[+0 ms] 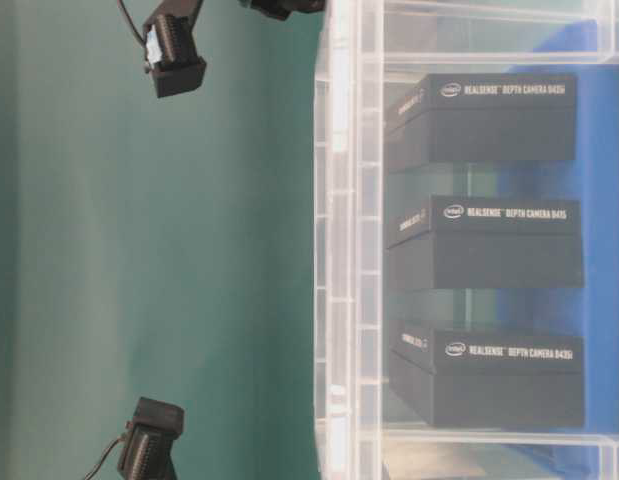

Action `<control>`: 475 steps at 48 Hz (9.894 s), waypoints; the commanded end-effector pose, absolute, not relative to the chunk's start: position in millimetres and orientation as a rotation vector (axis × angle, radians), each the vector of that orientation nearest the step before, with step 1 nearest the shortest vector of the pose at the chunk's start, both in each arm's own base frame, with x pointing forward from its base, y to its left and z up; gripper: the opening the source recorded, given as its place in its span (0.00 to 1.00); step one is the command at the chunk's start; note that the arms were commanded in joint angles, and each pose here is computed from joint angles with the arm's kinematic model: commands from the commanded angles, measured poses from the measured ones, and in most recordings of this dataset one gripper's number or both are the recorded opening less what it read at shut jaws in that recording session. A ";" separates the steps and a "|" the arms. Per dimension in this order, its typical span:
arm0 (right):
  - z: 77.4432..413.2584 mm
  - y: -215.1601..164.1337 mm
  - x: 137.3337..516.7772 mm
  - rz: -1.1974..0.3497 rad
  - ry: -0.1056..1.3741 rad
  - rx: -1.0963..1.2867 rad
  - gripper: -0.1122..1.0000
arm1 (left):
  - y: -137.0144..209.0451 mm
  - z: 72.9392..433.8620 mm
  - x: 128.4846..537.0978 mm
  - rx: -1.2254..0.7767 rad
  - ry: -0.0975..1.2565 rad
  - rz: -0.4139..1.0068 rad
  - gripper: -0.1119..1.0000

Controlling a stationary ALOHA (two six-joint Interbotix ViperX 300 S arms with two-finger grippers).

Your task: Clamp the lid of the box with both arms, then lift and open it.

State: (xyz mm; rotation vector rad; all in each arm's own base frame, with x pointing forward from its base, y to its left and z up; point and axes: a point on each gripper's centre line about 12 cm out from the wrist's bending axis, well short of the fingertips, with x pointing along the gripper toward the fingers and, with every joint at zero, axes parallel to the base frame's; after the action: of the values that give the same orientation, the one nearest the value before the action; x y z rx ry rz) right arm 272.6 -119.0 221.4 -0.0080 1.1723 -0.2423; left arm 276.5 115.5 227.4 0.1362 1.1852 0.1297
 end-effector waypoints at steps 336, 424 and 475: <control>183.7 113.2 268.0 -0.029 1.110 0.136 0.09 | -107.8 179.8 237.6 -0.024 1.148 -0.189 0.10; 368.2 -49.8 290.8 -0.371 0.471 -0.066 0.09 | 30.1 383.8 275.3 0.279 0.459 0.060 0.10; 304.3 -83.0 273.1 -0.324 0.333 -0.028 0.09 | 55.5 315.5 259.8 0.180 0.328 0.177 0.10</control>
State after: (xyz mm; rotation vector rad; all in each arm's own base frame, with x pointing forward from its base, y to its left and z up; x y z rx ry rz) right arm 272.0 -83.6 297.0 -0.0308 0.3610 -0.3295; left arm 259.6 55.6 306.4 0.1857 0.3629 0.1728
